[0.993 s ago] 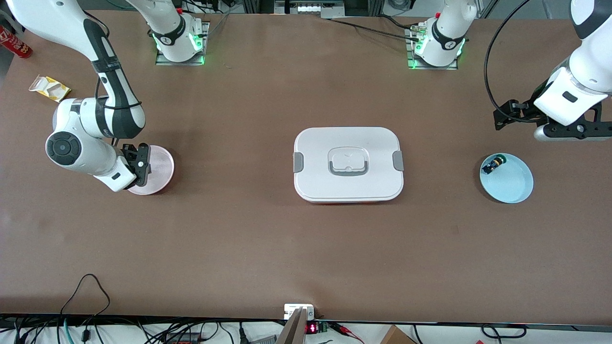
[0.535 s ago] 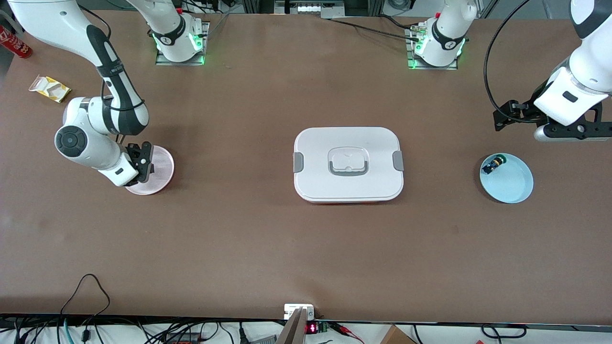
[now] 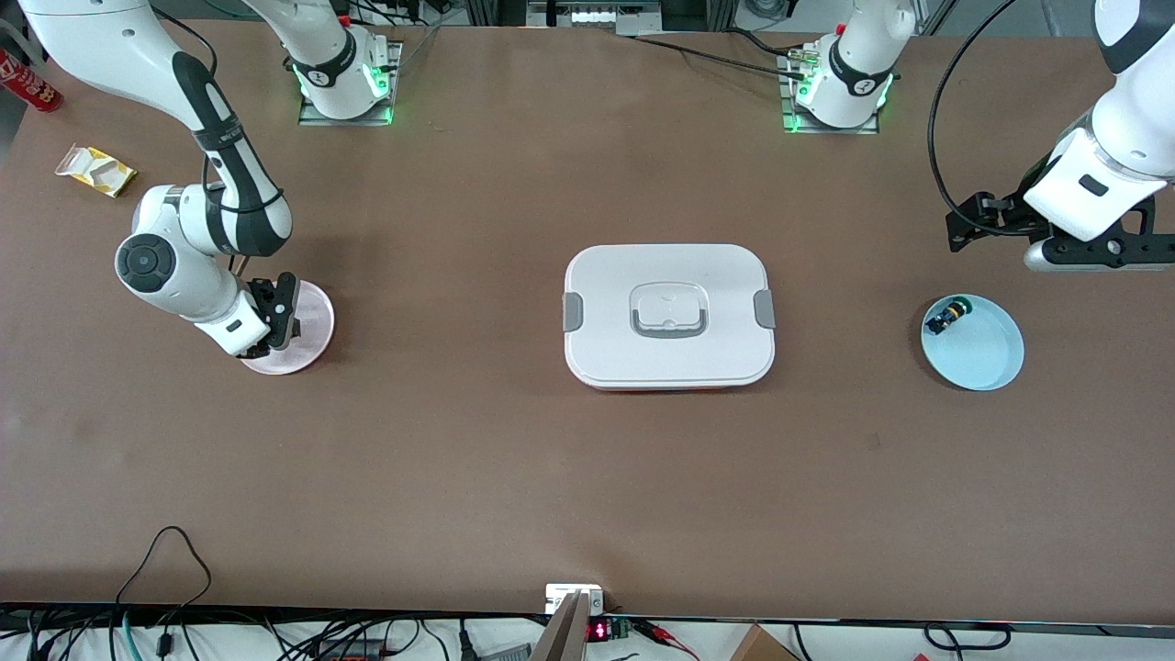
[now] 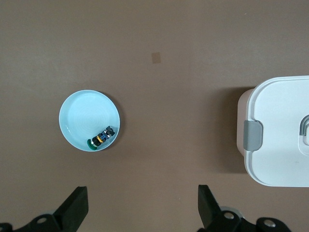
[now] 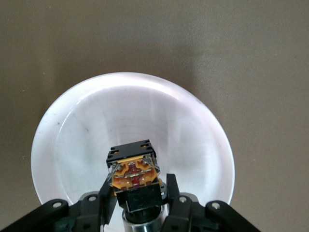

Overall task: Transfer orange switch to right arm and place
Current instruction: 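Open the right gripper and lift it off the switch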

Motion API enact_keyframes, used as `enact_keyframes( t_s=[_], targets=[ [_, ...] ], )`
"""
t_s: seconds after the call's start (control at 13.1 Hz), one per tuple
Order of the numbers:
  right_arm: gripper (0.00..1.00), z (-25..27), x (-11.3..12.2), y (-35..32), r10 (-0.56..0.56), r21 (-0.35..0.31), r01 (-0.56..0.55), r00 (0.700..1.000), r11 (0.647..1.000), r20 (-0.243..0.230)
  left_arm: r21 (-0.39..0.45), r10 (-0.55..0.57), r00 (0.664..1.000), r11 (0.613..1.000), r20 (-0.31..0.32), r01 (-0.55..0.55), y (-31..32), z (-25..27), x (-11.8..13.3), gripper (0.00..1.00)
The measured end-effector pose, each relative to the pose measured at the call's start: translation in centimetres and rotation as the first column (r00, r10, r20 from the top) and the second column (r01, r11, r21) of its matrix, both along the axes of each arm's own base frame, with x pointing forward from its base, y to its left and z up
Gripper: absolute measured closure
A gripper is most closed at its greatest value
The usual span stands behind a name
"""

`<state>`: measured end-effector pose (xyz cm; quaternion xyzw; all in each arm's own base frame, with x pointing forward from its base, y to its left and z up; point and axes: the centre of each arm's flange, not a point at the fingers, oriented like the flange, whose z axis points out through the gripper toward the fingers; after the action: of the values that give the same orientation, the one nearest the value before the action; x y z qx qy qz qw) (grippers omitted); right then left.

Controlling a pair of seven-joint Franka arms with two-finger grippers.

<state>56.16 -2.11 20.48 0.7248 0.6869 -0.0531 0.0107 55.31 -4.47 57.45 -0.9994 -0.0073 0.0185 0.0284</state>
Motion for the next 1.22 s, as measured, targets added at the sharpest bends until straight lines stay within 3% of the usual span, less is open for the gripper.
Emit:
enact_keyframes(
  t_s=[0.61,0.69,1.07,1.22],
  targets=[
    [0.55,-1.5,-1.1,-0.3,-0.004,0.005,0.004,1.000,1.000,-0.003,0.002,-0.016,1.000,1.000,-0.017,0.016,-0.9,0.0,-0.3,0.00],
    [0.51,-1.5,-1.1,-0.3,-0.010,0.004,0.010,1.000,1.000,-0.002,0.002,-0.017,1.000,1.000,-0.017,0.017,-1.0,0.0,-0.3,0.00],
    [0.00,3.9,1.0,-0.7,-0.100,-0.003,0.100,0.993,0.995,0.065,0.001,-0.018,1.000,1.000,-0.013,0.018,-1.0,0.2,-0.3,0.00],
    [0.00,8.4,2.6,-0.9,-0.159,0.005,0.159,0.985,0.987,0.073,0.001,-0.018,1.000,1.000,-0.013,0.018,-1.0,0.2,-0.3,0.00]
  ],
)
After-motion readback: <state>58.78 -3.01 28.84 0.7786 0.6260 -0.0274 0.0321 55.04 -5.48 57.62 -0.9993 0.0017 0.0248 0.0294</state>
